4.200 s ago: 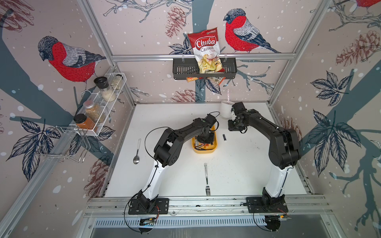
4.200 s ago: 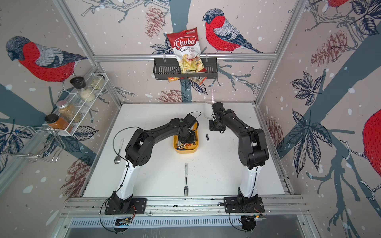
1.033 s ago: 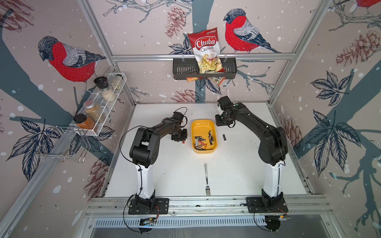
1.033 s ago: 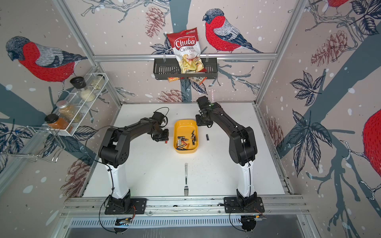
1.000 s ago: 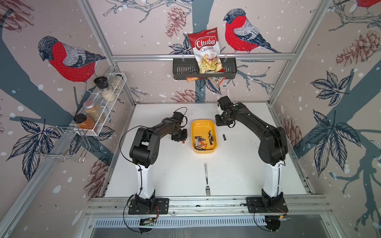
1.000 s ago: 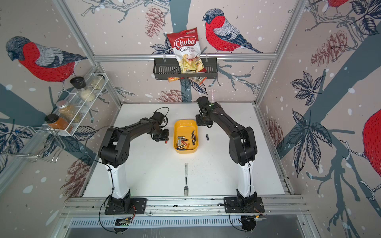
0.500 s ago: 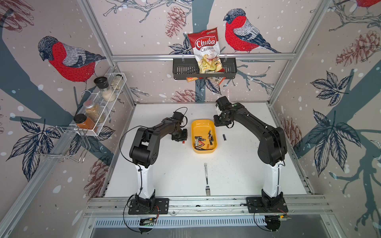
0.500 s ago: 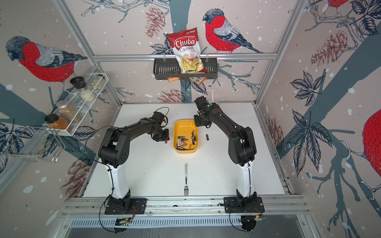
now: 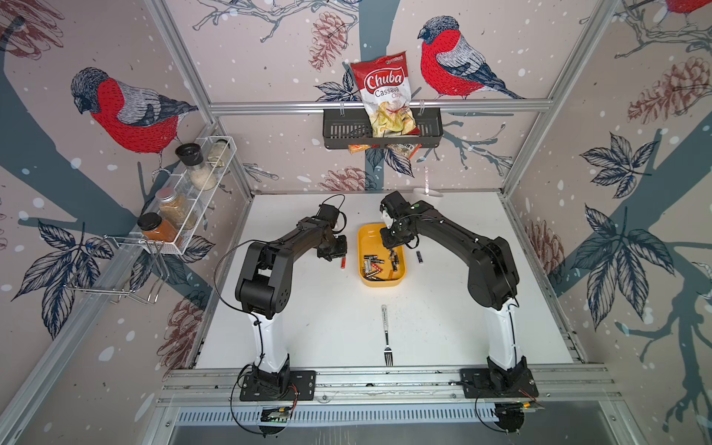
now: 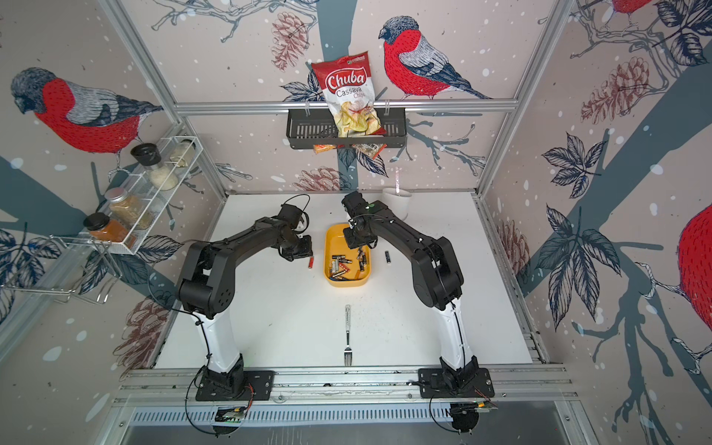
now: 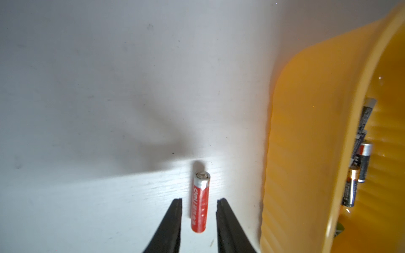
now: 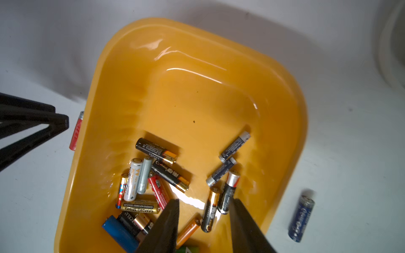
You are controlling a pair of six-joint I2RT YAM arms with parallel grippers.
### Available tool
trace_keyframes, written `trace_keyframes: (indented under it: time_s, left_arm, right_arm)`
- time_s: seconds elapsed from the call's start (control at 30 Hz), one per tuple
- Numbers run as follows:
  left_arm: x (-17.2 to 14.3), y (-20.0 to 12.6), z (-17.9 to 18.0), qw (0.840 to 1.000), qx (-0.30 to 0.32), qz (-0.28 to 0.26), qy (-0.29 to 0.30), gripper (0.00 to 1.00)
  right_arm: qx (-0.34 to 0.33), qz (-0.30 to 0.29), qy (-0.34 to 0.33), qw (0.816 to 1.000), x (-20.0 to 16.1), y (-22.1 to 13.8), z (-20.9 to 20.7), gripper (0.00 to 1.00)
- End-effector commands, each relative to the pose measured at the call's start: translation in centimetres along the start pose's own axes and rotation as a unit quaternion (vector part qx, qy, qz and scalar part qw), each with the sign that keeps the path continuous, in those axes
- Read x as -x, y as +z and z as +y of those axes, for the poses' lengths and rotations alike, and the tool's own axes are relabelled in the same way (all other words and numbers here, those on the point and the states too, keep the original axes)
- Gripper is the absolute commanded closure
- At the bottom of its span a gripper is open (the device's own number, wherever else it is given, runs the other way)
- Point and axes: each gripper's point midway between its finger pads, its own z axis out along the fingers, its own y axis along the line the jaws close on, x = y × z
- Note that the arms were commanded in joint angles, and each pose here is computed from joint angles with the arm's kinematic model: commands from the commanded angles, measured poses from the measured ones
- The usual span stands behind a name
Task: Take the batteries out of the storage box
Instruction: Place the battery at the center of the board.
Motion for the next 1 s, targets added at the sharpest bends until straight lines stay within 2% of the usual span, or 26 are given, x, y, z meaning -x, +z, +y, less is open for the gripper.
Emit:
trace_keyframes:
  time_s: [0.0, 0.3, 0.73, 0.97]
  left_arm:
    - [0.5, -1.0, -0.3, 1.000, -0.008, -0.009, -0.002, 0.68]
    - [0.1, -1.2, 0.1, 1.000, -0.005, -0.006, -0.006, 0.67]
    - [-0.2, -1.1, 0.2, 1.000, -0.006, -0.003, -0.008, 0.67]
    - [-0.6, -1.1, 0.4, 1.000, -0.005, -0.001, -0.010, 0.67]
  right_arm:
    - [0.012, 0.007, -0.035, 0.999, -0.4, 1.4, 1.6, 0.55]
    - [0.014, 0.034, -0.055, 0.998, -1.9, 4.2, 2.7, 0.55]
    - [0.008, 0.049, -0.058, 0.997, -2.8, 5.8, 2.4, 0.58]
    - [-0.002, 0.056, -0.056, 0.997, -3.3, 6.2, 1.9, 0.65]
